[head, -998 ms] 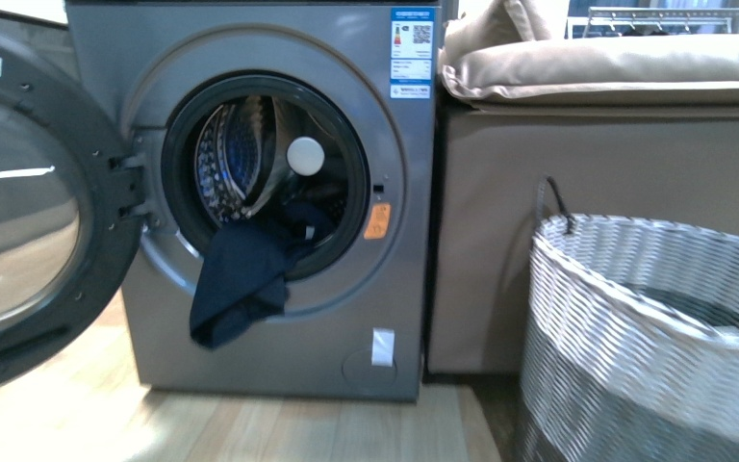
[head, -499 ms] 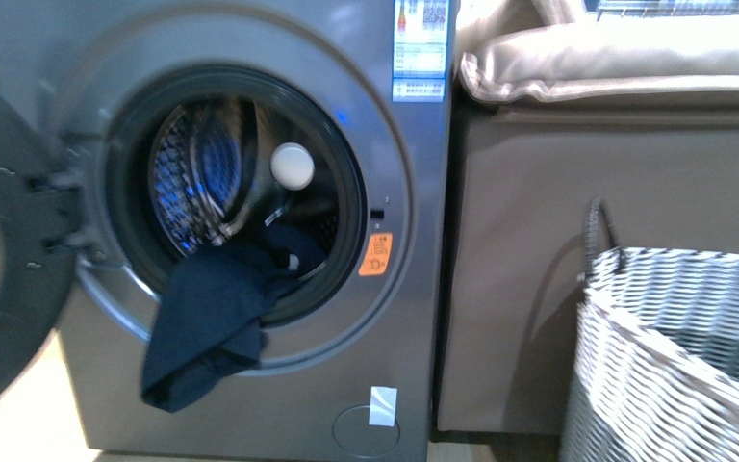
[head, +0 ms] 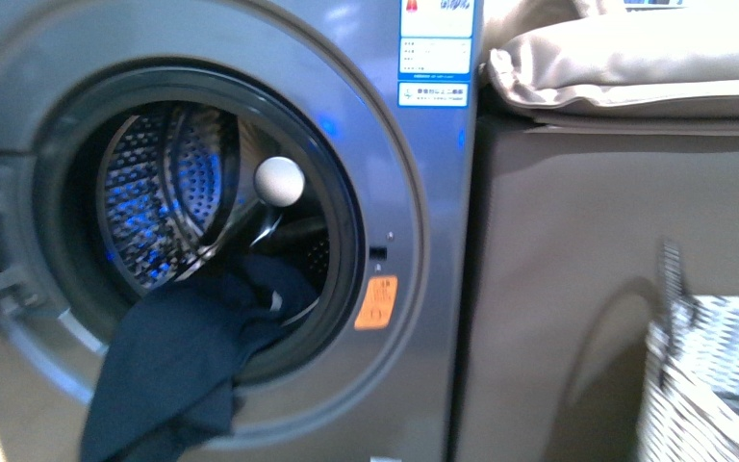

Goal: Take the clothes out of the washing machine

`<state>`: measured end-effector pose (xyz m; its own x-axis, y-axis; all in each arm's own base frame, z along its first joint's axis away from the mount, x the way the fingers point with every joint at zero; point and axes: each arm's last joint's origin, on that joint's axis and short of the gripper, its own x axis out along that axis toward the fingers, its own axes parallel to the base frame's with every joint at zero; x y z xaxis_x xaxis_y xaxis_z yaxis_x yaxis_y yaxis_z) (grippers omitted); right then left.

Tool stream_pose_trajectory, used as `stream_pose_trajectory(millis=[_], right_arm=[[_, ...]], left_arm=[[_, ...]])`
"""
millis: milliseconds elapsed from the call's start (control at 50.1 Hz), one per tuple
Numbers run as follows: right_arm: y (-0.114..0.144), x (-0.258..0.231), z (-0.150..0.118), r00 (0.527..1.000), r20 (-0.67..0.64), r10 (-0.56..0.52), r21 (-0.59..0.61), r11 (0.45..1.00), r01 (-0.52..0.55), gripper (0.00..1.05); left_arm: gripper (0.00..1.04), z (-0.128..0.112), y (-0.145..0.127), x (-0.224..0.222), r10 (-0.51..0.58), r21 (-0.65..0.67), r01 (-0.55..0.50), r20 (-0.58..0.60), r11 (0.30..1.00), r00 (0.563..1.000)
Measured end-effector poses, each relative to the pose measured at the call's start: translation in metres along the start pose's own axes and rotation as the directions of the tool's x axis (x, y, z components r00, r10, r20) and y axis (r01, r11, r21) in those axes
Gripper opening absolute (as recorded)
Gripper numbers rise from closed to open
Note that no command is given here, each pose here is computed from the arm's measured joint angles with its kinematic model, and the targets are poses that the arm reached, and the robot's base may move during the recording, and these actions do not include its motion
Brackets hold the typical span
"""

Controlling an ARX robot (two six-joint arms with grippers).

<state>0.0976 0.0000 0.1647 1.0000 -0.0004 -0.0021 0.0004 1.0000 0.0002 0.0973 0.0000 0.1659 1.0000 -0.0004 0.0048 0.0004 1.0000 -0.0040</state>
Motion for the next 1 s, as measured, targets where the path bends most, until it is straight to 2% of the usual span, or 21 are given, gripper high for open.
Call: stream_pose_trajectory(millis=[819,918,998], right_arm=[[0.000,0.000,0.000,1.000,0.000,0.001,0.000,1.000,-0.001,0.97],[0.000,0.000,0.000,1.000,0.000,0.001,0.000,1.000,-0.001,0.97],[0.000,0.000,0.000,1.000,0.000,0.002,0.000,1.000,-0.002,0.97]], left_arm=[[0.98,0.000,0.000,0.000,0.000,0.000,0.000,0.000,1.000,1.000],[0.98,-0.001,-0.001,0.005,-0.174,-0.127,0.162,-0.091,0.979,0.980],[0.98,0.002,0.001,0.015,-0.205,-0.181,0.183,-0.113,0.966,0.972]])
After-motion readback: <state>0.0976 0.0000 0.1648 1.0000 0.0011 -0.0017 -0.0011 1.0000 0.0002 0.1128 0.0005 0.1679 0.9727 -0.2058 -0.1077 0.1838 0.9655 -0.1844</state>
